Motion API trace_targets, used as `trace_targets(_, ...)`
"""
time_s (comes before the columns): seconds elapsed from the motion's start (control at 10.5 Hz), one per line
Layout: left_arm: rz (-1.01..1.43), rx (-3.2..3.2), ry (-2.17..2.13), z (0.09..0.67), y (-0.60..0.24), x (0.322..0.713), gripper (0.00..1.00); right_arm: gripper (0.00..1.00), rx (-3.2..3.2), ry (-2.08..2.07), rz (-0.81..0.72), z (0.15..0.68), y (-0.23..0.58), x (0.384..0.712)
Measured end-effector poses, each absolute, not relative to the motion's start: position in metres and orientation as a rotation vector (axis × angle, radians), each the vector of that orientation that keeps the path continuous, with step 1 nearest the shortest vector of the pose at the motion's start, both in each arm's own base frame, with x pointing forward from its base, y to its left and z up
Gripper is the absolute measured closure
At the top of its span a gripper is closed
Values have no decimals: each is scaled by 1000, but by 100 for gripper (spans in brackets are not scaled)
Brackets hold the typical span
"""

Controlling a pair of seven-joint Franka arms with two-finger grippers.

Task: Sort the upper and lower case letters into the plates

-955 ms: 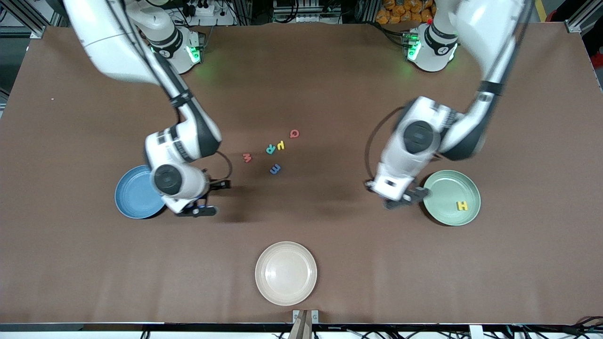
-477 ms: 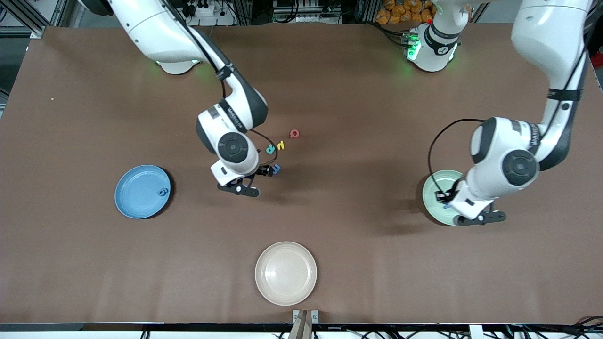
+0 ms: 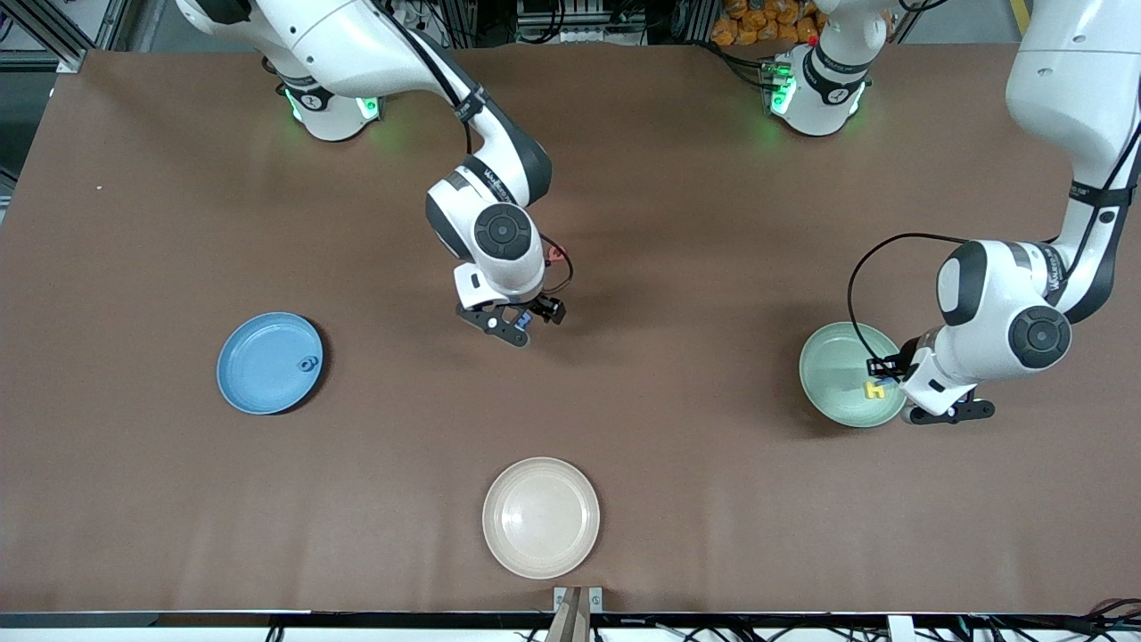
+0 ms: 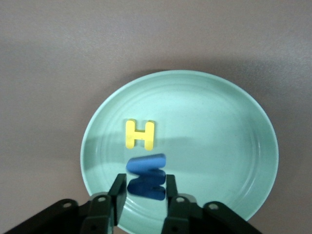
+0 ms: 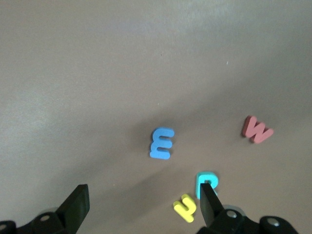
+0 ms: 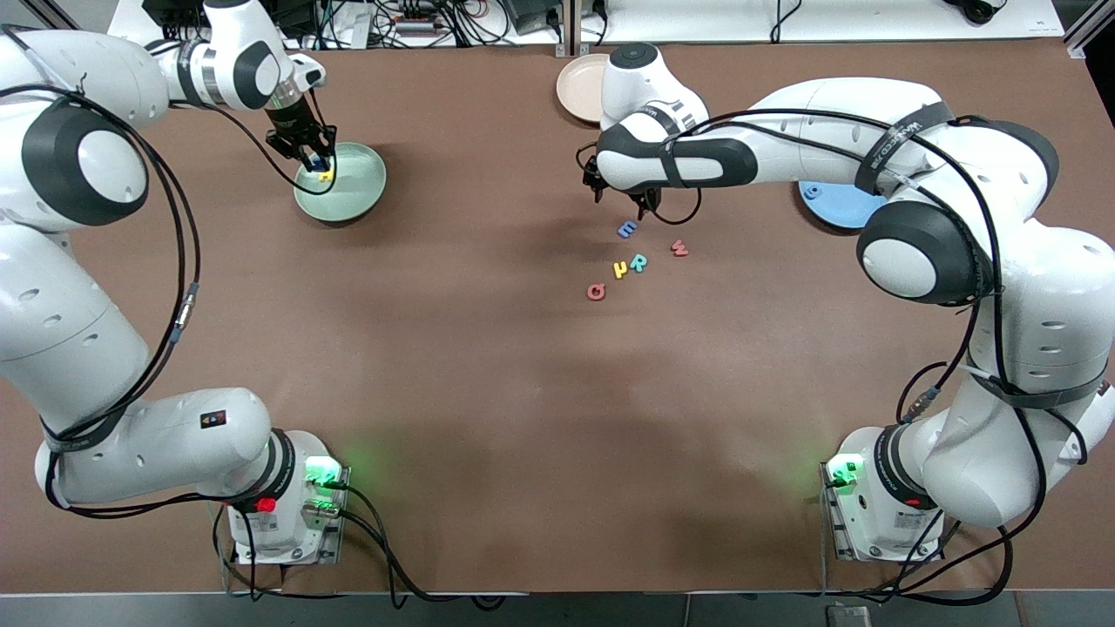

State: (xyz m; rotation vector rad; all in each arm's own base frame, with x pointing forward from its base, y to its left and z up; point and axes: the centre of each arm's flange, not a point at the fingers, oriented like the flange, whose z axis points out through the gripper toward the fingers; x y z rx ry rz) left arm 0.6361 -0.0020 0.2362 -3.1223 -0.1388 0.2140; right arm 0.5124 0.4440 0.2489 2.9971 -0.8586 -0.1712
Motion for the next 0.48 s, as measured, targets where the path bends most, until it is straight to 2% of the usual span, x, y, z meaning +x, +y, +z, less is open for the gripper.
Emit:
trace_targets(0.19, 204, -3127, -122, 239, -9, 638, 30, 0, 3009, -884, -191, 229, 443, 500)
trace_targets(0.38, 163, -3130, -105, 257, -17, 643, 5, 0, 3031, -857, -195, 214, 450, 483)
trace_targets(0.48, 146, -3126, -93, 276, -22, 644, 0, 0, 3046, -853, -189, 210, 454, 479)
